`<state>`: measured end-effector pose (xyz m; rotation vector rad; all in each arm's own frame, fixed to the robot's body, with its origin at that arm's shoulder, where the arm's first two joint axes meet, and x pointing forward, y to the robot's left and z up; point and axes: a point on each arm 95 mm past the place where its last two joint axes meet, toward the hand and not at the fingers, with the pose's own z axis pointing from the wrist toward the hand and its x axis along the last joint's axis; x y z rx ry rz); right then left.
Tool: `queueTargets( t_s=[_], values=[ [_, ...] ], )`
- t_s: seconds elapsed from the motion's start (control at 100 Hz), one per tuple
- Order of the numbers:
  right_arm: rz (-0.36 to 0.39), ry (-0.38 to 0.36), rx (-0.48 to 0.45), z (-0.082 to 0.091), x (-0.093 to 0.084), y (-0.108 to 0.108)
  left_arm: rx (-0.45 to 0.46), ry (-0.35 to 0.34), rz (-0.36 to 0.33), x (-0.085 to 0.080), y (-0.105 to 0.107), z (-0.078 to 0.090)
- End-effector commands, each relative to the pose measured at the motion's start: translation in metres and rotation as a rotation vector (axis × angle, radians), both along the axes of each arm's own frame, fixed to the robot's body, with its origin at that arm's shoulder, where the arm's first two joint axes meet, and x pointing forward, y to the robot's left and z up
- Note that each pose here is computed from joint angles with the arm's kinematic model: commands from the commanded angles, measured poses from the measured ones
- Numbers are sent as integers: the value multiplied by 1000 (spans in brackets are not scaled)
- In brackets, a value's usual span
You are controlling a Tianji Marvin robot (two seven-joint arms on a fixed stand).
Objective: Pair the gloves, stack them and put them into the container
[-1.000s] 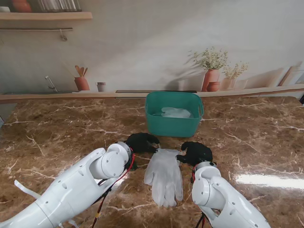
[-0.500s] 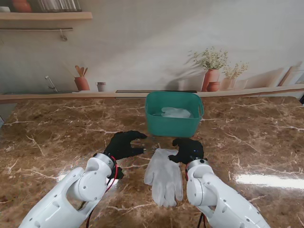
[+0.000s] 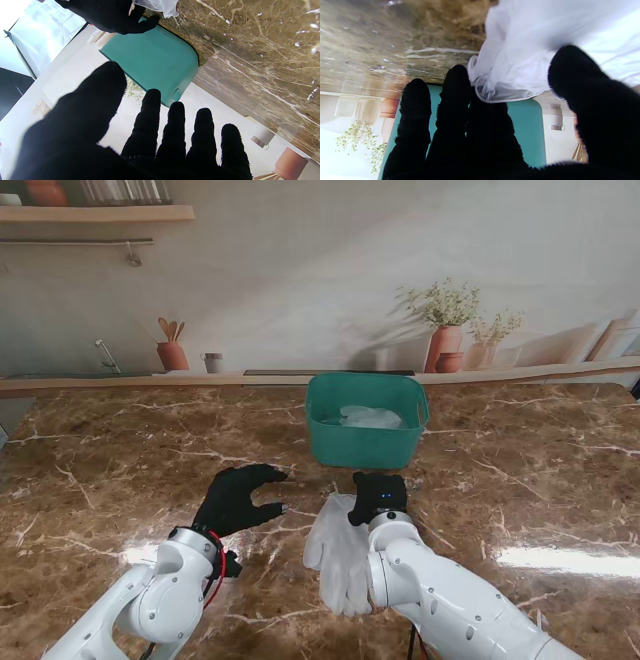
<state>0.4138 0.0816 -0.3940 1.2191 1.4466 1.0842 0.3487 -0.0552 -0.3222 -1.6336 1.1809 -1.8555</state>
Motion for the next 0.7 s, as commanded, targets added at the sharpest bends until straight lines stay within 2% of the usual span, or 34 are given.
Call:
queueTargets(
  t_s=[0.0,0.25,0.51,0.69],
  values=[
    [6,63,-4,-17,-9,6,-3,-7,8,-4,2,-2],
    [38,38,59,-21,-18,10,-8,-15,22,-5,7,-3],
    [53,-61,235,-6,-12,8,-17,-13,28,-6,8,-4],
    [38,-133,293,6,0,2,-19,-10,33,-5,9,-3]
  ],
)
